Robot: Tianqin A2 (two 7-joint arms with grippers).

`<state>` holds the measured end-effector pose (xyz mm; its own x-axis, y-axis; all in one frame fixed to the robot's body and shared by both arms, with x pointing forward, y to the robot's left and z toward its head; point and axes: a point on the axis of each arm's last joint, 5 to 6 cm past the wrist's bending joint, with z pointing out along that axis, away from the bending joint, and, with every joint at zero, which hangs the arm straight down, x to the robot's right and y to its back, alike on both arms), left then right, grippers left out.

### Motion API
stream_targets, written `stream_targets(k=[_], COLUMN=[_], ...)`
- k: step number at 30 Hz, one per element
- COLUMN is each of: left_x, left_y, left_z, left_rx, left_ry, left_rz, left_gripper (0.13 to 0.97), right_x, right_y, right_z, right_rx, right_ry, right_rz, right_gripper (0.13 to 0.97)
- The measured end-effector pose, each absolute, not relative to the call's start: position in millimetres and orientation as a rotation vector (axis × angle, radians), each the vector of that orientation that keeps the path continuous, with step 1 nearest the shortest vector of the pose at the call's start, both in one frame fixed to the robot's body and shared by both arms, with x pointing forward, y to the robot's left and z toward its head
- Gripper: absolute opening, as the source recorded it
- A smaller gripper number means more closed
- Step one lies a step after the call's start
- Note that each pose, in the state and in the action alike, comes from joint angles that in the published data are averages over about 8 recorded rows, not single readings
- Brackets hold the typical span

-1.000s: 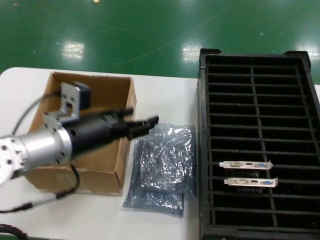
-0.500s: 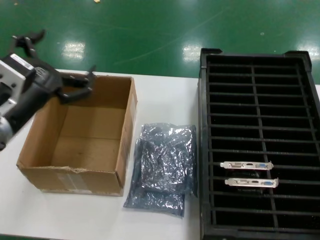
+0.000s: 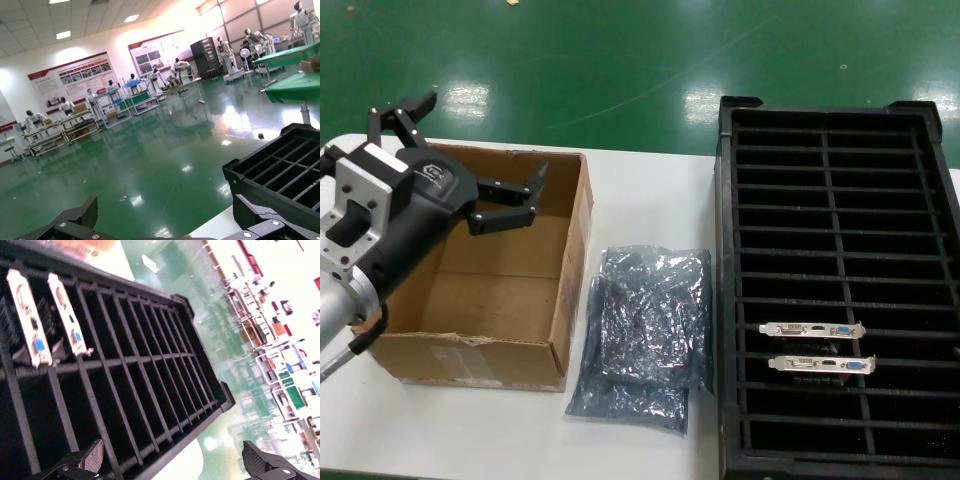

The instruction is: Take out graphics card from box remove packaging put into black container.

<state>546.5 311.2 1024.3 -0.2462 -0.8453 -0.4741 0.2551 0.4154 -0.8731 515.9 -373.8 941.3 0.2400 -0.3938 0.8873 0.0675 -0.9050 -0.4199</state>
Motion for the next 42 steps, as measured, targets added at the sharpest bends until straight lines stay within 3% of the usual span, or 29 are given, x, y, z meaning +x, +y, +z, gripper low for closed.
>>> stream_targets(k=[10,42], left_x=[545.0,526.5], left_y=[305.2,289.5], left_z=[998.8,912.4], left_rx=[-0.598,-0.870], left_ry=[1.428,1.302], left_rz=[-1.201,-1.267], left_gripper=[0.966,0.966], right_x=[516.1,512.8], right_y=[-358.5,-310.8], right_z=[926.6,882.6], right_rx=[-1.993,-1.527], right_ry=[0.415,0.840], right_rz=[-1.648,-1.421], right_gripper=[0.966,0.966])
